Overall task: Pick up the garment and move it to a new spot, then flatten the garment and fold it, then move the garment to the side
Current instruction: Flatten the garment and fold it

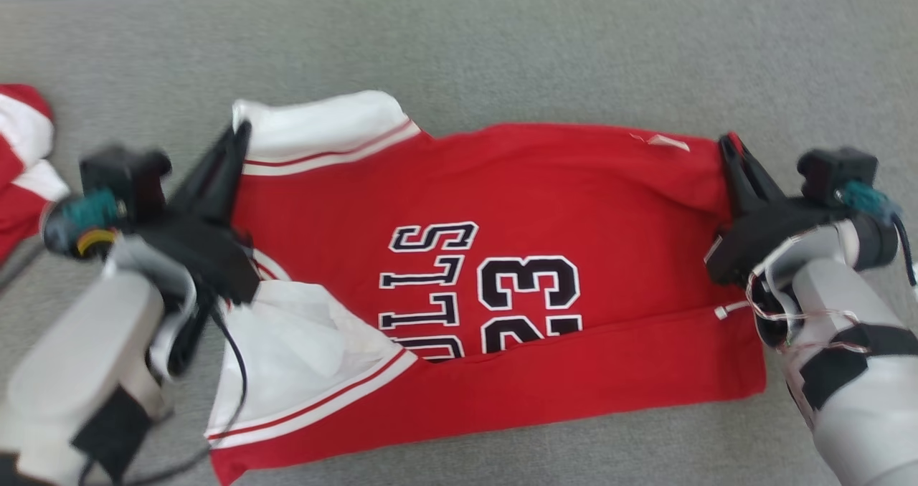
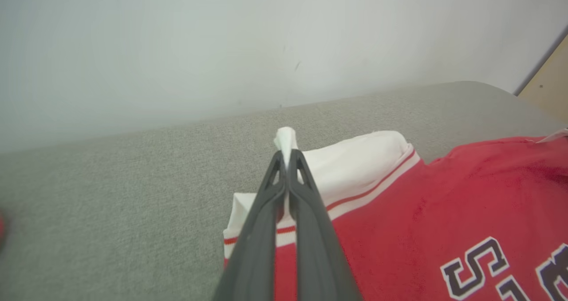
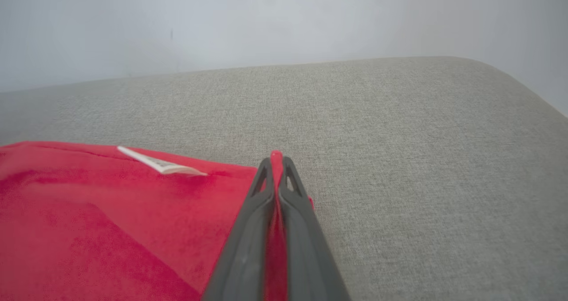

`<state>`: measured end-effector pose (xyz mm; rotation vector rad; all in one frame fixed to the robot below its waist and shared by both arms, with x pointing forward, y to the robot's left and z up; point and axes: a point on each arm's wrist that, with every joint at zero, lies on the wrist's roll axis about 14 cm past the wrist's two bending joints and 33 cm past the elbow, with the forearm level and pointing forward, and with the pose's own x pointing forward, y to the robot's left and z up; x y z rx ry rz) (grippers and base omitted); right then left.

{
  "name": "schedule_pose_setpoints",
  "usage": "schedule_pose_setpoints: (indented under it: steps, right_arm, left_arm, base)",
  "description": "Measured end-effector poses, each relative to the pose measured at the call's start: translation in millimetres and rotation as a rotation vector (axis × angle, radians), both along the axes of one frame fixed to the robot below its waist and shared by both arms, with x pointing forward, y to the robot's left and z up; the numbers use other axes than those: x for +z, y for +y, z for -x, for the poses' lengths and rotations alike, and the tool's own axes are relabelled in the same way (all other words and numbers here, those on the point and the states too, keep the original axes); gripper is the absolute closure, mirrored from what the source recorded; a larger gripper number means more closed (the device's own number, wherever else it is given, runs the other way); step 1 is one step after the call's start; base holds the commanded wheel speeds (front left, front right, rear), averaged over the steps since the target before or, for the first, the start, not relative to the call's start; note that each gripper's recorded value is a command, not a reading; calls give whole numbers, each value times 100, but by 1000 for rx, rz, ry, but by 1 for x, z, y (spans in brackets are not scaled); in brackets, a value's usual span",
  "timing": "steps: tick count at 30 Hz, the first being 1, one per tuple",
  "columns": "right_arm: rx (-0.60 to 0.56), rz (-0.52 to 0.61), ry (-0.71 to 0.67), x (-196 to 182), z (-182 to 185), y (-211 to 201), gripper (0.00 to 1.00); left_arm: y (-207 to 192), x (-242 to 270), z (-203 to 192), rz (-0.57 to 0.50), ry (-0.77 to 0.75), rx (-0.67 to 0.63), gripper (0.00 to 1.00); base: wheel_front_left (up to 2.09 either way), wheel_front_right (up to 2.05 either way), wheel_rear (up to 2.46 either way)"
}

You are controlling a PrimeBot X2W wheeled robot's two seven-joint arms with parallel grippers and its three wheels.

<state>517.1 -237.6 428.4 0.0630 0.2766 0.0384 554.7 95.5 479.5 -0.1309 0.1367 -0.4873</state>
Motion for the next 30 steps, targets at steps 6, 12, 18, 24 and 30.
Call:
schedule_pose_setpoints:
  steps: [6,12,18,24,30]
  right_arm:
    - [-1,-41,-38,4,16,1,100]
    - [8,-80,-63,7,28,6,100]
    - [7,-101,-95,14,39,4,100]
    - [3,-120,-104,15,56,4,100]
    - [-7,-128,-81,14,71,2,82]
  left_arm:
    - [9,5,45,53,-8,51,100]
    - [19,4,79,82,5,107,100]
    - [24,1,98,113,22,150,100]
    - [22,-7,117,134,47,167,100]
    - [26,-19,132,138,80,194,100]
  base:
    - [0,0,0]
    - [0,0,0]
    - [0,0,0]
    - [0,0,0]
    - [0,0,0]
